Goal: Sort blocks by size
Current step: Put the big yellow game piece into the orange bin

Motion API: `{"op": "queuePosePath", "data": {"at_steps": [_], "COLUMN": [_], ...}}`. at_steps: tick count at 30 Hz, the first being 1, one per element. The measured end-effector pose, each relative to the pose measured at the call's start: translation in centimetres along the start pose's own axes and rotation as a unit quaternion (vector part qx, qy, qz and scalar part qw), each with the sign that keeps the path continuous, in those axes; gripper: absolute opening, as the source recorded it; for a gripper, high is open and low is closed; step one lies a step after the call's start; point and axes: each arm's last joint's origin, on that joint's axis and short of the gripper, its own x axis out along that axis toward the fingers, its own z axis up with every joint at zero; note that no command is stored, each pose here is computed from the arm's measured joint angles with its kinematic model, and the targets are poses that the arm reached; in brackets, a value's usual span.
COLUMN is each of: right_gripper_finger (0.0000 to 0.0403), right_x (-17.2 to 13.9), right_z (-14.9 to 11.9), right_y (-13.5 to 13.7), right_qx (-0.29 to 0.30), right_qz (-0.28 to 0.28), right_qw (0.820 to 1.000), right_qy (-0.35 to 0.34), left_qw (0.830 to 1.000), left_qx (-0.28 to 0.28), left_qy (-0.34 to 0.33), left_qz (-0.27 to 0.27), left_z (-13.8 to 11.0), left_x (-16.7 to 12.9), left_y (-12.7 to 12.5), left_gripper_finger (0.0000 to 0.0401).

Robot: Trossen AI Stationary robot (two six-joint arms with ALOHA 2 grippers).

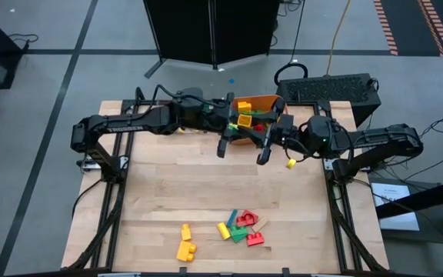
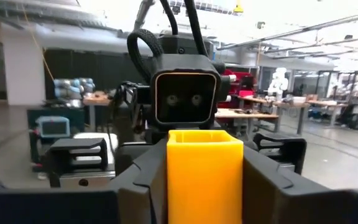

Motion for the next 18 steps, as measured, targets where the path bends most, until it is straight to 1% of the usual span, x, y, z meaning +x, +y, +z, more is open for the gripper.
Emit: {"op": "queuePosePath", "data": {"at_steps": [2, 4, 7, 9, 10, 12, 14, 15, 18], "right_gripper_finger": [0.0153, 0.0168, 0.0185, 0.0192, 0.0194, 0.0194, 0.0194, 0.0194, 0.0195], "right_x": [-0.2, -0.5, -2.2, -3.2, -3.5, -3.9, -4.3, -4.7, -6.0], "right_z": [0.8, 2.1, 6.0, 7.5, 7.9, 8.1, 8.2, 8.6, 9.7], "right_y": [-0.2, -0.7, -1.7, -2.3, -2.5, -2.7, -2.9, -3.1, -3.8], "right_qx": [-0.021, -0.039, -0.042, -0.051, -0.055, -0.064, -0.07, -0.068, -0.054], "right_qz": [-0.01, -0.023, -0.037, -0.045, -0.048, -0.052, -0.056, -0.055, -0.062], "right_qw": [1.0, 0.999, 0.996, 0.994, 0.994, 0.994, 0.993, 0.993, 0.992], "right_qy": [-0.004, -0.018, -0.073, -0.085, -0.085, -0.075, -0.071, -0.077, -0.097], "left_qw": [1.0, 0.999, 0.995, 0.993, 0.993, 0.986, 0.975, 0.97, 0.958], "left_qx": [0.002, 0.0, -0.007, -0.012, -0.012, -0.012, -0.011, -0.013, -0.054], "left_qy": [0.001, 0.008, 0.03, 0.044, 0.043, 0.053, 0.085, 0.096, 0.158], "left_qz": [0.025, 0.054, 0.092, 0.106, 0.113, 0.155, 0.207, 0.224, 0.234], "left_z": [0.0, 0.0, -0.7, -1.2, -1.3, -1.6, -2.9, -3.8, -7.6], "left_x": [-0.1, -0.5, -1.1, -1.4, -1.5, -1.9, -2.0, -1.8, -1.1], "left_y": [0.5, 1.3, 3.2, 4.2, 4.7, 5.8, 7.5, 8.5, 10.6], "left_gripper_finger": [0.0111, 0.0111, 0.0111, 0.0111, 0.0111, 0.0111, 0.0111, 0.0111, 0.0111]}}
